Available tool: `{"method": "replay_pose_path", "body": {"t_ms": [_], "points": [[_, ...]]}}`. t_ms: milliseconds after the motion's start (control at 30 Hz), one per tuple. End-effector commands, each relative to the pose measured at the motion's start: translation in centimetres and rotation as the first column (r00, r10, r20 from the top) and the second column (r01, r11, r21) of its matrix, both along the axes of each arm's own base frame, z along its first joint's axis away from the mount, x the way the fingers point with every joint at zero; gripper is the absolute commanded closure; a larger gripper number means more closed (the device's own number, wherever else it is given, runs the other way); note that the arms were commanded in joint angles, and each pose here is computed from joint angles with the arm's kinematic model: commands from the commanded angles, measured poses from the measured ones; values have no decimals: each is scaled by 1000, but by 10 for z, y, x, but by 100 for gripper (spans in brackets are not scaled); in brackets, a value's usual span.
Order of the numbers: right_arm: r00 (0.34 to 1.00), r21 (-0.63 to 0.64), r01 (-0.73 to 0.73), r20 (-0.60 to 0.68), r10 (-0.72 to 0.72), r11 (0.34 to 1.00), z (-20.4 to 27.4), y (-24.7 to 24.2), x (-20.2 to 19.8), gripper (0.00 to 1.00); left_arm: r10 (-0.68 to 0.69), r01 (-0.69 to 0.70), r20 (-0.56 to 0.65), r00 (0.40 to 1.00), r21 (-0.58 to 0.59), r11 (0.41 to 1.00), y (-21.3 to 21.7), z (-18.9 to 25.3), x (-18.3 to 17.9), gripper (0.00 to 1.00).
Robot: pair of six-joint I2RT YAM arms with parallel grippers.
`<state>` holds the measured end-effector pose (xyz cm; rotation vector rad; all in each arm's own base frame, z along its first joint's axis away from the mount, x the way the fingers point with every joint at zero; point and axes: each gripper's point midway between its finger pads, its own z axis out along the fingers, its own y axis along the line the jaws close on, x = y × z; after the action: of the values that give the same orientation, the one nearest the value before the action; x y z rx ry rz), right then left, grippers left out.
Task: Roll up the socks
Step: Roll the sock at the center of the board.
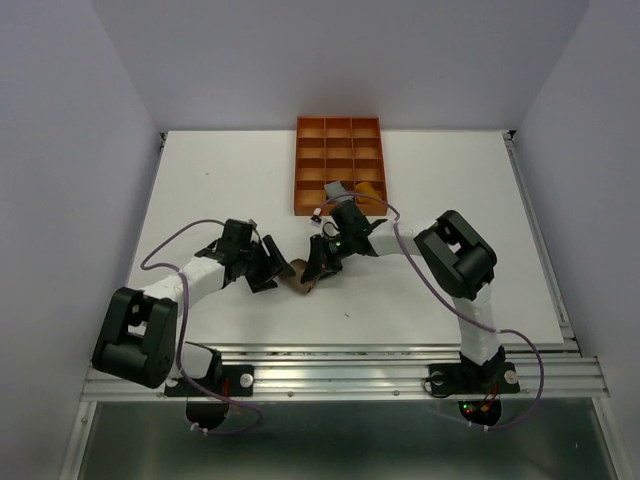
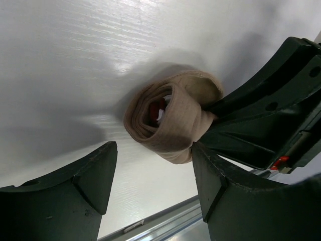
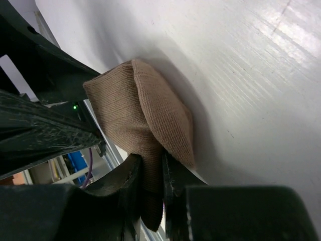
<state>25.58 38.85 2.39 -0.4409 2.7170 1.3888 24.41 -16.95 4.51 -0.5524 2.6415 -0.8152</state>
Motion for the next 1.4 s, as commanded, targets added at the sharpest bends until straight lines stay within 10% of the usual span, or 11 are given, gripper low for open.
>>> {"method": "replay_pose_path", "body": {"t_ms": [0, 367, 600, 1067, 1367], "points": [[993, -255, 69, -72, -90, 965, -66, -37, -9, 91, -25, 25, 6, 1000, 2, 1000, -2, -10, -2, 30], [996, -277, 84, -16, -92, 957, -67, -38, 3, 78, -44, 44, -54, 998, -1, 999, -11, -33, -4, 42], [997, -266, 43, 73, -24, 963, -59, -40, 9, 66, 6, 0, -91, 996, 62, 998, -6, -46, 0, 100], [800, -198, -77, 573, 179, 977, 48, -32, 30, 44, 59, -20, -177, 982, 210, 977, 9, -36, -14, 100], [541, -286, -174, 772, 335, 942, 85, 1, -1, 41, 25, 37, -262, 965, 228, 973, 10, -27, -27, 100]]}}
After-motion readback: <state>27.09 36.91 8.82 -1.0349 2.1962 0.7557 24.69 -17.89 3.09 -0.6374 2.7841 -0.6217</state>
